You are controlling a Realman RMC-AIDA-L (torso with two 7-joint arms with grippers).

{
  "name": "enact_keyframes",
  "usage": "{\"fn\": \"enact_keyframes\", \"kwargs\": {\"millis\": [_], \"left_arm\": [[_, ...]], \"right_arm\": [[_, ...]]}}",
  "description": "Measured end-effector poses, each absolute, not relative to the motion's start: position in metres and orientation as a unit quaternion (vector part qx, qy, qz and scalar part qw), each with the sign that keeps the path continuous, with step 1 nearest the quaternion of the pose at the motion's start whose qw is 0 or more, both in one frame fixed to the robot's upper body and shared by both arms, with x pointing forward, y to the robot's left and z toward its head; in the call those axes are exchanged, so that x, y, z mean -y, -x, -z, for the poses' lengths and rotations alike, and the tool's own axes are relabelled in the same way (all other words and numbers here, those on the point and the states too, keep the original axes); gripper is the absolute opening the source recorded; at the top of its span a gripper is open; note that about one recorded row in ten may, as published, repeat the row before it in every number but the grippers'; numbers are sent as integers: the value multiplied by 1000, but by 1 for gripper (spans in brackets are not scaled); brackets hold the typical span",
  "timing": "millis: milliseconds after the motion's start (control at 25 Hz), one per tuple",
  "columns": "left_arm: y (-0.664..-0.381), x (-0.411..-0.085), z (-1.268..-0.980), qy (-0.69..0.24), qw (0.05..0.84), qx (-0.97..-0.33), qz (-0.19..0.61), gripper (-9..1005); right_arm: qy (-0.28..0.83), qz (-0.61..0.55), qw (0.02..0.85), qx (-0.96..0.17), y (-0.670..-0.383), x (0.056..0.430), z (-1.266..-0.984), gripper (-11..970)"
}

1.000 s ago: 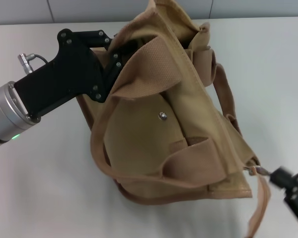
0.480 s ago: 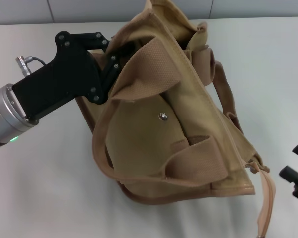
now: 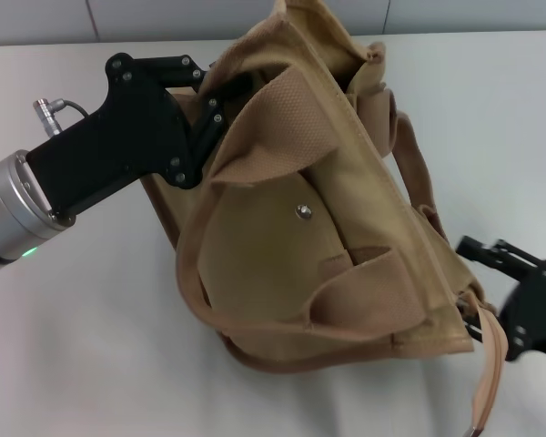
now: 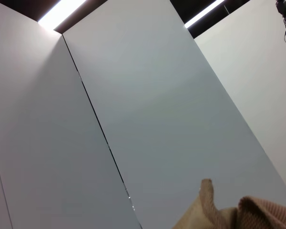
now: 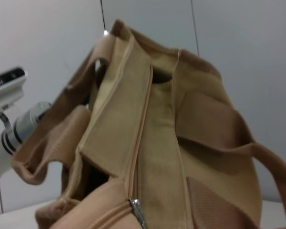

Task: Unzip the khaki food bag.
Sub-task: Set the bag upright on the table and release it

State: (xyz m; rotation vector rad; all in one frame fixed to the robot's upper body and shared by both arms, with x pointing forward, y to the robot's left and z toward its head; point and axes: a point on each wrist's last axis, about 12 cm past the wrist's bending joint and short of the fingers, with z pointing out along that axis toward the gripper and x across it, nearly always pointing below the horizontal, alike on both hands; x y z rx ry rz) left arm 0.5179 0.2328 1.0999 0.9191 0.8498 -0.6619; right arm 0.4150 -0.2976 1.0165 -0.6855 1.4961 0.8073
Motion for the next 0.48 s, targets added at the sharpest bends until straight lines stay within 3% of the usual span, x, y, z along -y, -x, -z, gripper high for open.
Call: {"fn": "enact_keyframes", "kwargs": {"millis": [40, 320, 480], "left_arm": [[-518, -233, -1100, -422, 760, -390, 304, 64], [-512, -231, -1094, -410, 758, -397, 315, 64], [-500, -227, -1080, -397, 756, -416, 314, 64]], "right_arm": [[303, -351, 605, -647, -421, 294, -1017, 753], [302, -340, 614, -645, -450, 280, -1020, 504], [253, -302, 664, -636, -473, 286, -1032, 335]]}}
